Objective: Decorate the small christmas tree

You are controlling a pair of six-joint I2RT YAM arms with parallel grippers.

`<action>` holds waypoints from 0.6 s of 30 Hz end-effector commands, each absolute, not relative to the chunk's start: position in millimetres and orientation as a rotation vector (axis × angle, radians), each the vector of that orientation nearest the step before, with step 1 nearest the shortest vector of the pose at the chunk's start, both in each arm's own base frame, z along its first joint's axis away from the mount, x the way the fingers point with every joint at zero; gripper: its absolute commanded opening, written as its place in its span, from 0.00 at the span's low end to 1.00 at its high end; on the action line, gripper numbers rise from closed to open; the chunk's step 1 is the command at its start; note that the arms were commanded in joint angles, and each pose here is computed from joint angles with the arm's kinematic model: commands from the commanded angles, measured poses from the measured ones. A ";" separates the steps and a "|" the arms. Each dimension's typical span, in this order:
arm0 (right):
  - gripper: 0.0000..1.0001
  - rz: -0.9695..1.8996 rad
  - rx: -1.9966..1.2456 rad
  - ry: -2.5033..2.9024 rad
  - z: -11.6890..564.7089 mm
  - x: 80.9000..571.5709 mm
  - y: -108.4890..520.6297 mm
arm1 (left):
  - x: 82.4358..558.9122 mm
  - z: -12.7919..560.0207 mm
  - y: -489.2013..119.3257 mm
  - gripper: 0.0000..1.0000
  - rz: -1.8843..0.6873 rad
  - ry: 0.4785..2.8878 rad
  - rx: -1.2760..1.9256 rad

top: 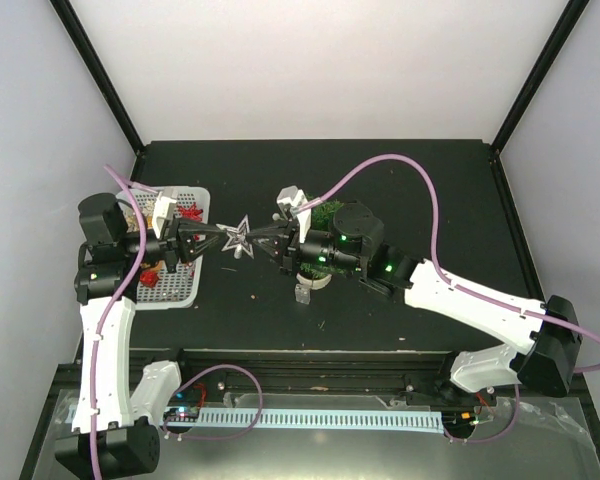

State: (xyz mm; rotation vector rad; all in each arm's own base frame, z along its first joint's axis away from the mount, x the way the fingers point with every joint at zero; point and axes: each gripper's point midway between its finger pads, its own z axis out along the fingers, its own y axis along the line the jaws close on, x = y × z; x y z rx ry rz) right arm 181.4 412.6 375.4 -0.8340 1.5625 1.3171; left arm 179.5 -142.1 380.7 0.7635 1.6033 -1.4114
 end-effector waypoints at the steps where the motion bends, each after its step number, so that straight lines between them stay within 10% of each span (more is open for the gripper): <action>1: 0.01 1.338 -0.844 1.503 395.1 177.9 415.4 | 142.4 394.7 -146.6 0.02 -1.573 1.489 0.940; 7: 0.01 1.341 -0.860 1.505 393.5 176.6 417.5 | 151.2 392.5 -145.2 0.12 -1.578 1.504 0.929; 10: 0.01 1.285 -0.836 1.511 395.6 183.1 412.0 | 158.8 388.4 -143.7 0.68 -1.599 1.532 0.915; 13: 0.01 1.179 -0.790 1.535 396.9 194.5 400.9 | 162.2 385.1 -142.9 0.97 -1.586 1.543 0.914; 18: 0.01 0.880 -0.672 1.636 395.3 231.9 375.2 | 180.0 373.9 -133.2 0.99 -1.472 1.588 0.842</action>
